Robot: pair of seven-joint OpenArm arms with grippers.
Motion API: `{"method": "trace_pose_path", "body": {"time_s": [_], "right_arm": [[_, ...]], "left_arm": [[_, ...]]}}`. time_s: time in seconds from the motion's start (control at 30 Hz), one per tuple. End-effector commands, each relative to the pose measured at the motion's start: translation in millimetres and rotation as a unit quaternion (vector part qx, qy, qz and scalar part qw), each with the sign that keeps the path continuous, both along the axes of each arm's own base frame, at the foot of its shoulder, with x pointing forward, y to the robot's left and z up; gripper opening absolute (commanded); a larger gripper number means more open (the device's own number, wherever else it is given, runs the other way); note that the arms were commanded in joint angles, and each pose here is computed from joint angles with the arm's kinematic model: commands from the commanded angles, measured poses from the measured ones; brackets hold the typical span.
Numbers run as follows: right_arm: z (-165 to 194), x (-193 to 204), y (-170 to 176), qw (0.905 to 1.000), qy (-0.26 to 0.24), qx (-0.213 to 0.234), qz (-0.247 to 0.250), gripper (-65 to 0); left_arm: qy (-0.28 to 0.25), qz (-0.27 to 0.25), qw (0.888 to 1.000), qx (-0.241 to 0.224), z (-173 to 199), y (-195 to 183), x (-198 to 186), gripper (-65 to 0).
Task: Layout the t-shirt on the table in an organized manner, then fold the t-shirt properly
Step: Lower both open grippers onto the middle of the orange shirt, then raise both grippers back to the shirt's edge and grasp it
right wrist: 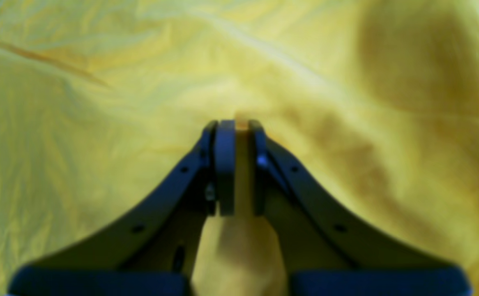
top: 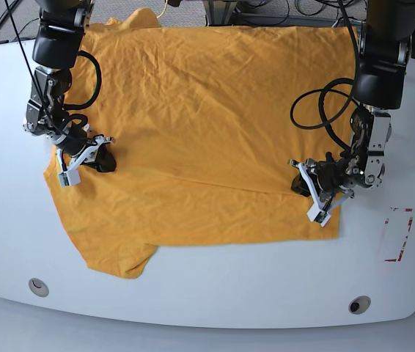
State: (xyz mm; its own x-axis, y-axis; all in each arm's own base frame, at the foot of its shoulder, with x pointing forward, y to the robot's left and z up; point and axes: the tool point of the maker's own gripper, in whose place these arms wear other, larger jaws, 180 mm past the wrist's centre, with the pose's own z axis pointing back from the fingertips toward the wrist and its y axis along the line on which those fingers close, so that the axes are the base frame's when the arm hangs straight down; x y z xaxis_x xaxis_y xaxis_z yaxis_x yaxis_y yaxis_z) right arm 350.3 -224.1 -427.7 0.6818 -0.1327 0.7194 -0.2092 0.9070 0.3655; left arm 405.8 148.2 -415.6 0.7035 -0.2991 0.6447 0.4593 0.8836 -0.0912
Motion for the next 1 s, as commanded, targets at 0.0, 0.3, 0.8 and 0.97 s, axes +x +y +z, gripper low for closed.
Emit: {"method": "trace_pose_path", "body": {"time_s": [0.0, 0.3, 0.8, 0.97], "right_arm": [[2, 14, -22, 0.9997, 0.007, -0.019, -0.017, -59.1], [10, 53, -26, 0.9995, -0.02, -0.006, -0.026, -59.1], [73, 67, -24, 0.9945, -0.064, -0.077, 0.032, -34.1], [99, 46, -36, 0.9892, -0.076, -0.122, 0.029, -30.6]], "left_arm": [[-0.001, 0.004, 1.0, 0.023, 2, 12, 12, -53.5], [-0.033, -0.014, 0.999, 0.023, 10, 3, 32, -45.4], [-0.092, -0.093, 0.991, 0.027, 73, -16, 47, -41.0], [-0.105, -0.103, 0.988, 0.038, 93, -13, 31, -40.8]]}}
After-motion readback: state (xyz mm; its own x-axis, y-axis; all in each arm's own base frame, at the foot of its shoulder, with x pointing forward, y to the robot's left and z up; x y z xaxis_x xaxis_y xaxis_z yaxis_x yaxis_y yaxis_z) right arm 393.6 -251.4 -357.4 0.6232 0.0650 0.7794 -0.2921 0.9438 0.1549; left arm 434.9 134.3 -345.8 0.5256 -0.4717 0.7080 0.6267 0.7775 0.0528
